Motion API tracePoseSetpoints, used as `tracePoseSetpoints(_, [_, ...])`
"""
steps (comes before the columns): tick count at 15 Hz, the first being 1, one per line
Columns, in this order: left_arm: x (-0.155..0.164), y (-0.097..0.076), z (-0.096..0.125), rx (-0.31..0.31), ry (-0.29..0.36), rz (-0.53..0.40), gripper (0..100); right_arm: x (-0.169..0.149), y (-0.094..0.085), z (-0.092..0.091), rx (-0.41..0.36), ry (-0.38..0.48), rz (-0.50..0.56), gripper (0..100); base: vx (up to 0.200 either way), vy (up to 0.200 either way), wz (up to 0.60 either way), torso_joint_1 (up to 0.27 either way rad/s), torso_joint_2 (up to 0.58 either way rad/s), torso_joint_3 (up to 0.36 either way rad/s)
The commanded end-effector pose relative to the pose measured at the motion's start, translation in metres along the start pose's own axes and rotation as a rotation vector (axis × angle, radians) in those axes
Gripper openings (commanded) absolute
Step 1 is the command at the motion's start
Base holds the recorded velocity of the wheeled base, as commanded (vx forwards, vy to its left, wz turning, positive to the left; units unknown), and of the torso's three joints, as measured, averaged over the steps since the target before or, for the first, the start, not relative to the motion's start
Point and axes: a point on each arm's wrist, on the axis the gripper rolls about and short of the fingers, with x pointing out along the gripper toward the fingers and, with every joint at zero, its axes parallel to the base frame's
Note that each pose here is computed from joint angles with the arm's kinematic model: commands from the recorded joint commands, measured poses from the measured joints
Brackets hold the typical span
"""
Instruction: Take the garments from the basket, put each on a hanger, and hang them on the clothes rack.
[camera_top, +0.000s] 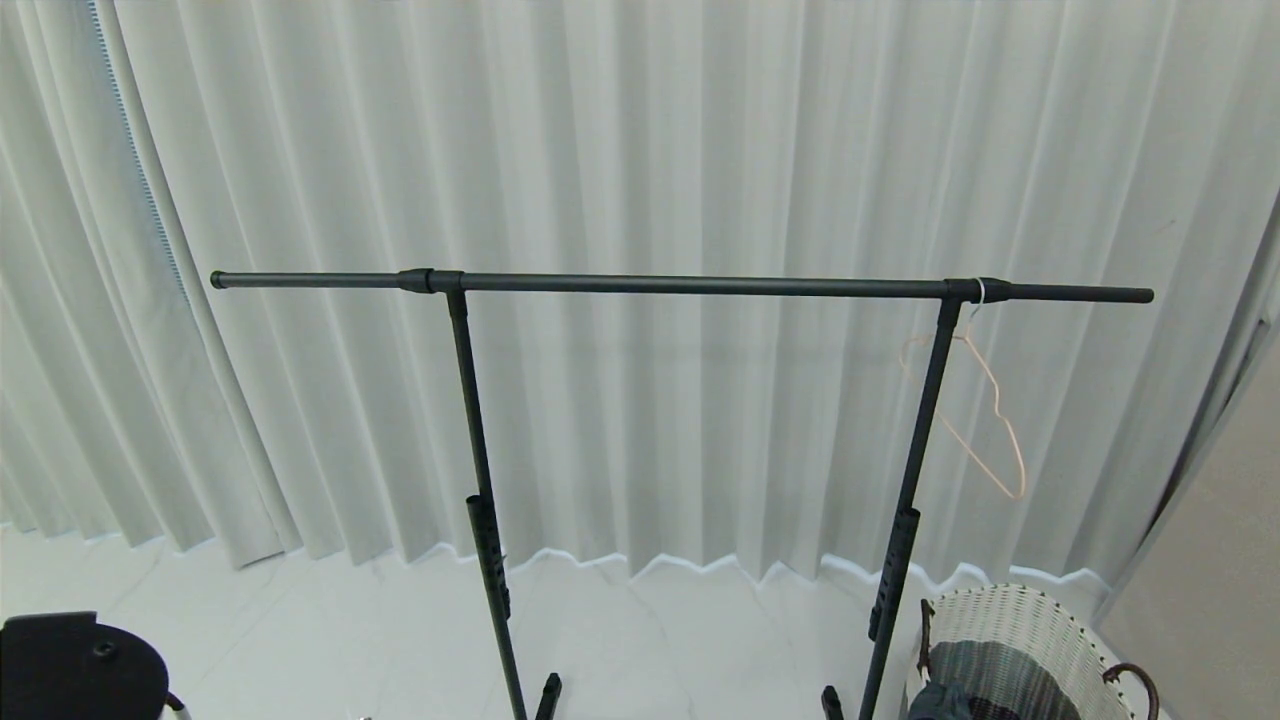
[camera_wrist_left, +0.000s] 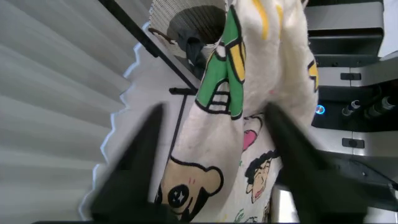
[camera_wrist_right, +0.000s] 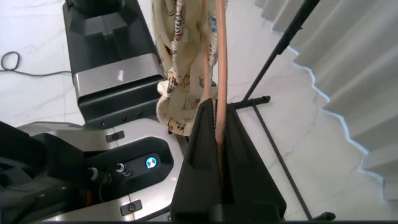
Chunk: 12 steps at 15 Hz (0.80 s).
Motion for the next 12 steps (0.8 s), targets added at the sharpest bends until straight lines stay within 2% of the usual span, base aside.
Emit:
tracePoseSetpoints(1, [0.001,-0.001,-0.002,-0.004,0.008,-0.005,0,0.000,0.000,0.000,-0.004,-0.001,-0.001,0,0.000,0.000,0.00,0.000,0.00,0.000])
tracePoseSetpoints(7, [0.001,-0.002,-0.004,-0.008,0.016,-0.002,0,0.000,-0.001,0.000,-0.017,-0.004,-0.016,0,0.000,0.000,0.00,0.000,0.00,0.000])
tracePoseSetpoints(8, [0.000,-0.002,-0.005,-0.009,0.019,0.002,0,0.000,-0.002,0.000,-0.019,-0.004,-0.020,100,0.000,0.000,0.00,0.000,0.00,0.000])
tracePoseSetpoints(9, [0.000,-0.002,-0.006,-0.009,0.023,0.010,0,0.000,-0.002,0.000,-0.020,-0.005,-0.029,100,0.000,0.000,0.00,0.000,0.00,0.000])
tracePoseSetpoints(12, [-0.002,-0.001,-0.007,-0.007,0.057,0.083,0,0.000,-0.011,0.002,-0.004,-0.020,-0.153,100,0.000,0.000,0.00,0.000,0.00,0.000])
